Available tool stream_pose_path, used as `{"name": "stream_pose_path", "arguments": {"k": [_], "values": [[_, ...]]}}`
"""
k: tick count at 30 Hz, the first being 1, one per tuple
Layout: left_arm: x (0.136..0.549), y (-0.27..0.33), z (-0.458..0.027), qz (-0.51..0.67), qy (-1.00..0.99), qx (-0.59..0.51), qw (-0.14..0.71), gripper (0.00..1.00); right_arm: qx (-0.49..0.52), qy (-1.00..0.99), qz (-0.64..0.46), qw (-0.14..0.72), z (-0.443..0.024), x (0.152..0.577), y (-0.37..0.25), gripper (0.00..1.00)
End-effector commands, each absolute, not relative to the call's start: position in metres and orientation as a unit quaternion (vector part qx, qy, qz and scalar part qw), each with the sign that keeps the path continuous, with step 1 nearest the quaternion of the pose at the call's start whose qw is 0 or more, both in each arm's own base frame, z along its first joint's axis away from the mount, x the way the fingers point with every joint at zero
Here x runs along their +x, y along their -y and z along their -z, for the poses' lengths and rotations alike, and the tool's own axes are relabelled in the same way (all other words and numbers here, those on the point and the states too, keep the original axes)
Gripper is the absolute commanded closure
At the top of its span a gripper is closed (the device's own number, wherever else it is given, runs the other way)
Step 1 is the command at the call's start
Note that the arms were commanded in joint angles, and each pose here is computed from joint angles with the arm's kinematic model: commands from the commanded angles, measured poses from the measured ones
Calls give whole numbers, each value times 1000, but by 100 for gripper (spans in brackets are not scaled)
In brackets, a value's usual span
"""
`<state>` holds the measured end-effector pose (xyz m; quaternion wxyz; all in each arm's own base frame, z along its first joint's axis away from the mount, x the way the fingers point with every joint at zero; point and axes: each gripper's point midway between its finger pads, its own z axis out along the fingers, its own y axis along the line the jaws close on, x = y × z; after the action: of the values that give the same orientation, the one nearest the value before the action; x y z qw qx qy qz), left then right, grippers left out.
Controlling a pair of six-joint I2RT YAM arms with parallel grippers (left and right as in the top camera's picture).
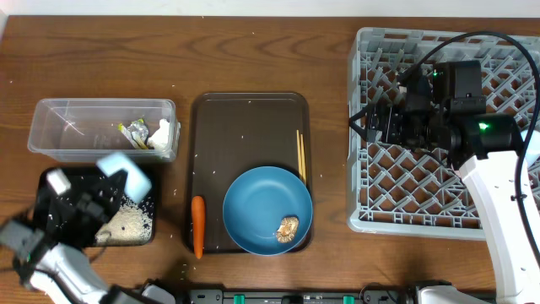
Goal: Sort waste into correct bins and load items into the dishwasher rack
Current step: 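Lift the blue bowl with the left gripper toward the rack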
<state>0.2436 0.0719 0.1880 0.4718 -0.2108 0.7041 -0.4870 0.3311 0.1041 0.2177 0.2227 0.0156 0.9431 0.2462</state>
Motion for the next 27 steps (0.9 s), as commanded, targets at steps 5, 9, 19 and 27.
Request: {"name": "stream_pose_path", "arguments": {"k": [5, 9, 19, 27], "values": [[282, 2, -254, 523, -731, -18, 438, 94, 17, -944, -223, 244, -221, 340, -100, 7], [302, 61, -268, 531, -737, 61, 413, 94, 70, -947, -180, 255, -217, 348, -72, 7], [308, 184, -259, 543, -731, 173, 376, 94, 117, -946, -160, 257, -215, 350, -43, 7], [304, 229, -243, 560, -721, 211, 349, 94, 126, -945, -148, 262, -215, 352, -34, 8]]}}
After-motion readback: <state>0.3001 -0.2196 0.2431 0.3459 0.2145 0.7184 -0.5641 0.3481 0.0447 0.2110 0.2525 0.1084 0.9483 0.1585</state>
